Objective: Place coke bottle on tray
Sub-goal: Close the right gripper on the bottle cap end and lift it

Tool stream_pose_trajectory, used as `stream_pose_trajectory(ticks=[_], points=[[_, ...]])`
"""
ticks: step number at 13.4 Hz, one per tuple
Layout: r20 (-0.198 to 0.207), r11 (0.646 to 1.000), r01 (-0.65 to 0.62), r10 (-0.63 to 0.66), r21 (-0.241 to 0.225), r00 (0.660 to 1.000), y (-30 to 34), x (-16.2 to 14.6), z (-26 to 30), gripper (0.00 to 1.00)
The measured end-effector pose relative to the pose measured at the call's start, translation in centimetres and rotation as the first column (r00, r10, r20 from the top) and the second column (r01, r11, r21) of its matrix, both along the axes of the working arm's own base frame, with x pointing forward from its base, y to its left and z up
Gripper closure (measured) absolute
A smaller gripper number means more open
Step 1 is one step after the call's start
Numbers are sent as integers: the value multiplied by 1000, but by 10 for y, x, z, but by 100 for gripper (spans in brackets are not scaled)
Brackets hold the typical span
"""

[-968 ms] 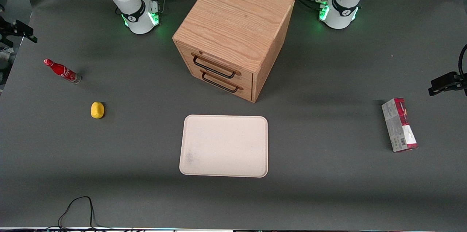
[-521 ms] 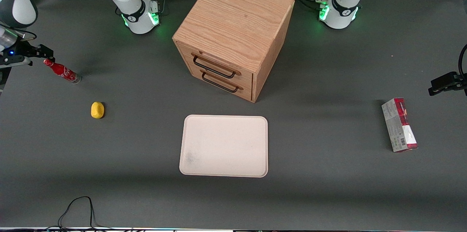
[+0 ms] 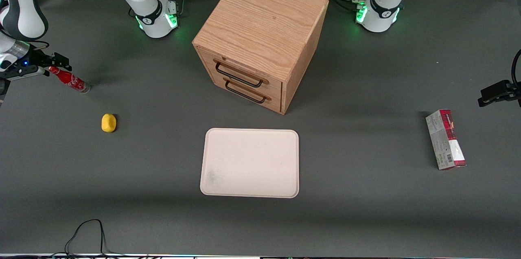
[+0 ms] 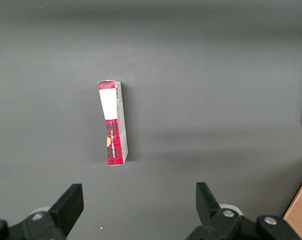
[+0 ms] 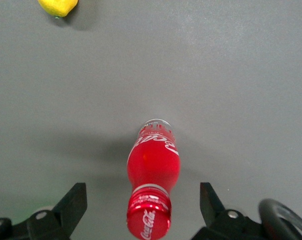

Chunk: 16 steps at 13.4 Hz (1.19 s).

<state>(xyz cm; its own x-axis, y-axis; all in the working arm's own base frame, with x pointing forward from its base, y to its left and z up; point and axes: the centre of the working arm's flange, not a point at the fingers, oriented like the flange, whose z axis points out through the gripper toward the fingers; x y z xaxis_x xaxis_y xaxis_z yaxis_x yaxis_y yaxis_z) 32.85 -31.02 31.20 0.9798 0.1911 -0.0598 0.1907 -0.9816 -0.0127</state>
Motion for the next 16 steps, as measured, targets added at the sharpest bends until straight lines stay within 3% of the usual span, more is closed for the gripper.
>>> stream_pose_trajectory(ticks=[2,3,5,9,10,14,16], points=[[11,1000,-2,2,-8,1000,-1,1,1,0],[15,1000,-2,2,-11,1000,-1,2,1,8],[16,1000,-3,3,-12,1000,-1,2,2,15],[15,1000,-4,4,-13,1000,-1,2,2,63],[15,1000,-4,4,-14,1000,-2,3,2,67],[21,999,-23,23,-22,1000,2,12,8,67],[-12,999,-47,47,-12,999,4,27,30,67]])
